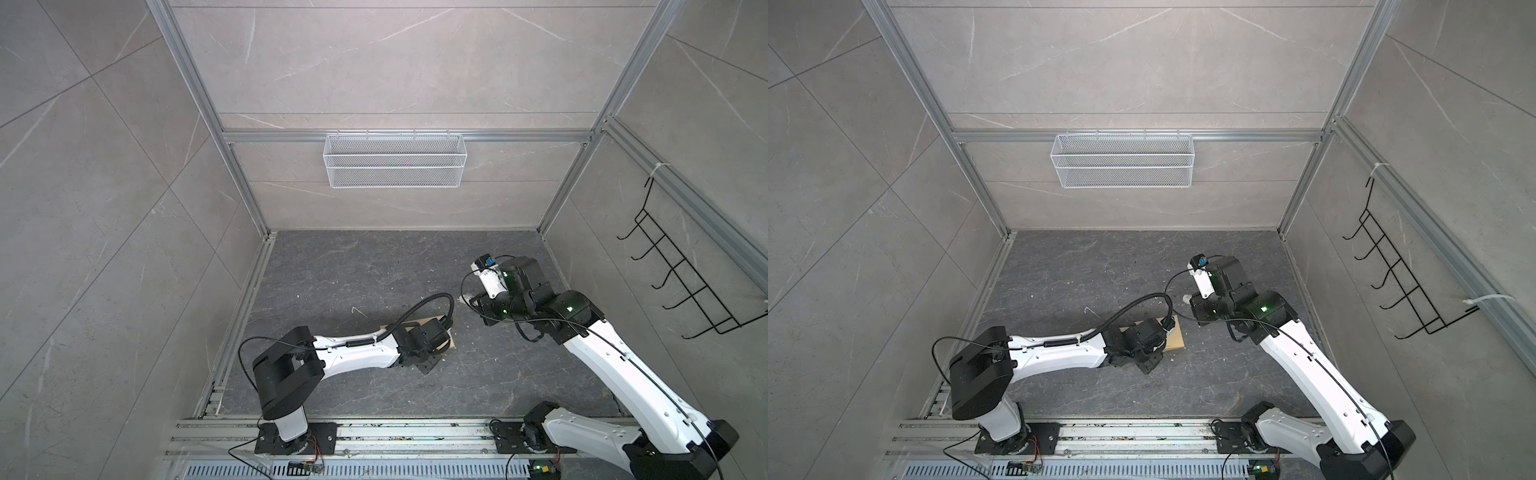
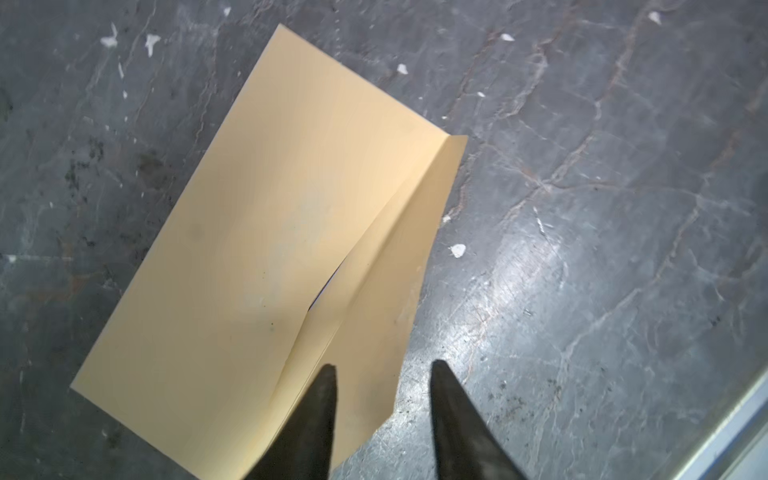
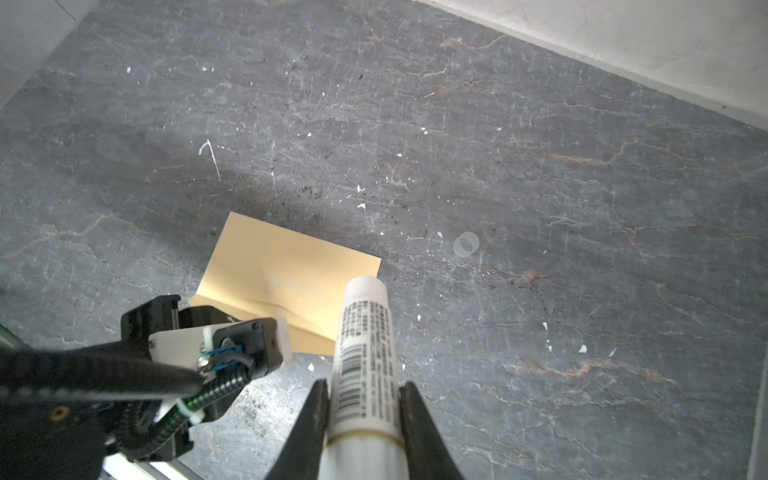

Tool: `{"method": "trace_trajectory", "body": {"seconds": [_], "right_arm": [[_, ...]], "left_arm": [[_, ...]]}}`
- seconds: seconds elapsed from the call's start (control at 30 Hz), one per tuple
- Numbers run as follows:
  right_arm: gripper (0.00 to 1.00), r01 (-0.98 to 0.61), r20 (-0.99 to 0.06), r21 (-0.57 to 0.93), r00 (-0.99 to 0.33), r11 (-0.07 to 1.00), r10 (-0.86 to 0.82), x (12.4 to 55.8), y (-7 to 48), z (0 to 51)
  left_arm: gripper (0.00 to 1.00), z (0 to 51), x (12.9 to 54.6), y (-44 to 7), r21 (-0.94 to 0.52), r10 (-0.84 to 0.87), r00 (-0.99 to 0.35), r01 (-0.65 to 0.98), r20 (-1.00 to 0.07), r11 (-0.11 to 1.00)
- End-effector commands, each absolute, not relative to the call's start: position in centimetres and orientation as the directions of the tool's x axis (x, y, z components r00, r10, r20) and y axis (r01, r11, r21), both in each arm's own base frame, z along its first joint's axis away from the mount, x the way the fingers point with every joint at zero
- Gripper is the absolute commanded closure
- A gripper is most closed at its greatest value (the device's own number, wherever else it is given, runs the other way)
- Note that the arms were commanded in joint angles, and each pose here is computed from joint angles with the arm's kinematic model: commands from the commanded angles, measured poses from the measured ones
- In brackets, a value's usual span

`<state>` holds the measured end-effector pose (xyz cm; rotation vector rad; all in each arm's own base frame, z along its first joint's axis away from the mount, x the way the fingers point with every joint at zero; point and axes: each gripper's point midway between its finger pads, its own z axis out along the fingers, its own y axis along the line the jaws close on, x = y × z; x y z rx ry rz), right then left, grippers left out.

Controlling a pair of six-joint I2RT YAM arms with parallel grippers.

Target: Place the letter into the envelope and seal it

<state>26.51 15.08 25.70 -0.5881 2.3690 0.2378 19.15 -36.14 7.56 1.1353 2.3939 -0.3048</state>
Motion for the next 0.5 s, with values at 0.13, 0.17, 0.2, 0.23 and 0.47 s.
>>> {"method": "trace_trajectory", "body": {"seconds": [0.13, 0.17, 0.2, 0.23, 0.47], "right_arm": [[1.0, -0.512, -0.571, 0.025, -0.712, 0.858, -0.408, 26.2, 15.6, 26.5], [1.0, -0.512, -0.567, 0.031, -0.716, 0.858, -0.407, 26.3, 15.8, 26.6], [1.0, -0.512, -0.562, 0.041, -0.722, 0.858, -0.404, 26.4, 16.0, 26.7], [1.0, -0.512, -0.555, 0.051, -0.728, 0.857, -0.402, 26.5, 16.3, 26.6], [1.0, -0.507, -0.479, 0.123, -0.783, 0.853, -0.396, 27.0, 18.6, 24.8]], "left_arm": [[0.47, 15.5, 22.5, -35.9, -0.253, 0.434, -0.604, 0.734, -0.668, 0.631], [0.46, 15.9, 23.0, -35.0, -0.262, 0.415, -0.613, 0.721, -0.672, 0.642], [0.46, 16.2, 23.6, -34.2, -0.277, 0.395, -0.626, 0.708, -0.672, 0.649], [0.46, 16.3, 23.9, -33.6, -0.299, 0.378, -0.642, 0.695, -0.667, 0.654], [0.52, 14.2, 25.3, -30.7, -0.402, 0.332, -0.743, 0.617, -0.581, 0.677]]}}
